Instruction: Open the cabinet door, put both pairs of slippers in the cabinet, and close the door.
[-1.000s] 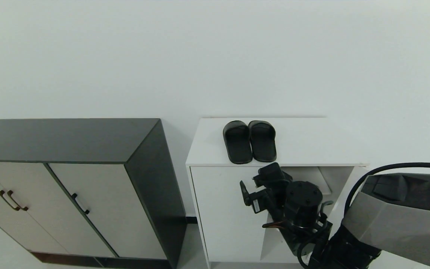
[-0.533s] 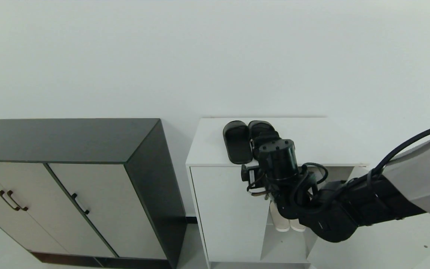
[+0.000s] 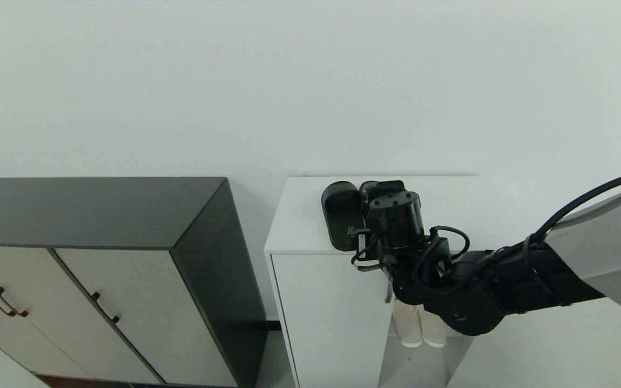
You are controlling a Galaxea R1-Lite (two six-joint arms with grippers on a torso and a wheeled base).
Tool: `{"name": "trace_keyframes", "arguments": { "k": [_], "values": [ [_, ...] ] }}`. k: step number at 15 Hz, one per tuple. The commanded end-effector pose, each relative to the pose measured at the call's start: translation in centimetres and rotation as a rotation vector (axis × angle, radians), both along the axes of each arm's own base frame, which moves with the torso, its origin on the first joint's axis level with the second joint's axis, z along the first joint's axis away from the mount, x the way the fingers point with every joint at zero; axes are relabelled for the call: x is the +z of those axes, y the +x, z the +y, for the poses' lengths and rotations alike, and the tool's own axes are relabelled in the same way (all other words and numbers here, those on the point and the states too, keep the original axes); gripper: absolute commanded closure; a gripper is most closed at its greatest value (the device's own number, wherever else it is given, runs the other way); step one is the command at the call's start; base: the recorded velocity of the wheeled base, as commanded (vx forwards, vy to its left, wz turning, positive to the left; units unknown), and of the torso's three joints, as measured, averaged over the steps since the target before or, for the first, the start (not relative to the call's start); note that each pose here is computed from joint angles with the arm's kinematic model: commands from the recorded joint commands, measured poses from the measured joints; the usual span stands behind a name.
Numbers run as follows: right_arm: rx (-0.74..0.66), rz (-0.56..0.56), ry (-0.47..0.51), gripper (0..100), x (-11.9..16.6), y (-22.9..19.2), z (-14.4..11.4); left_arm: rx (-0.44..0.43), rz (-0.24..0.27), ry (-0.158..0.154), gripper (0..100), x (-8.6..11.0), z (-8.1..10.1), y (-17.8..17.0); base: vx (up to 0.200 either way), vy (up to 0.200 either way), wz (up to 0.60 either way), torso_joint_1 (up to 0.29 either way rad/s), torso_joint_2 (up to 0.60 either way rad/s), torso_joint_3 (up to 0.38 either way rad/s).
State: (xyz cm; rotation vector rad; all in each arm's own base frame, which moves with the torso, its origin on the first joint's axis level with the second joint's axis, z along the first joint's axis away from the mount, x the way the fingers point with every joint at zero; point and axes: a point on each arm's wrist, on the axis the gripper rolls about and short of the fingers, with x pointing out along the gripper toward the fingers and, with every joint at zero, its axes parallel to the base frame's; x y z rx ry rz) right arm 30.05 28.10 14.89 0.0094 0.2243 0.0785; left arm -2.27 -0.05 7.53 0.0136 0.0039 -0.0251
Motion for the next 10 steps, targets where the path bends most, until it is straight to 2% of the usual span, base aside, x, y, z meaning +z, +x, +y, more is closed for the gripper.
{"name": "trace_keyframes", "arguments": {
  "k": [1, 5, 10],
  "values": [
    [0.003, 0.000, -0.001, 0, -0.5, 0.1, 0.3, 0.001, 0.001, 0.000, 100, 0.0, 0.0, 0.0, 0.200, 0.000, 0.00, 0.017, 0.00, -0.002],
    [0.000, -0.013, 0.004, 0, -2.6, 0.9, 0.6, 0.001, 0.001, -0.001, 100, 0.0, 0.0, 0.0, 0.200, 0.000, 0.00, 0.006, 0.00, 0.001],
    [0.005, -0.030, 0.014, 0, -3.3, 2.1, 0.6, -0.001, 0.001, -0.007, 100, 0.0, 0.0, 0.0, 0.000, 0.000, 0.00, 0.000, 0.00, 0.000]
  ]
}}
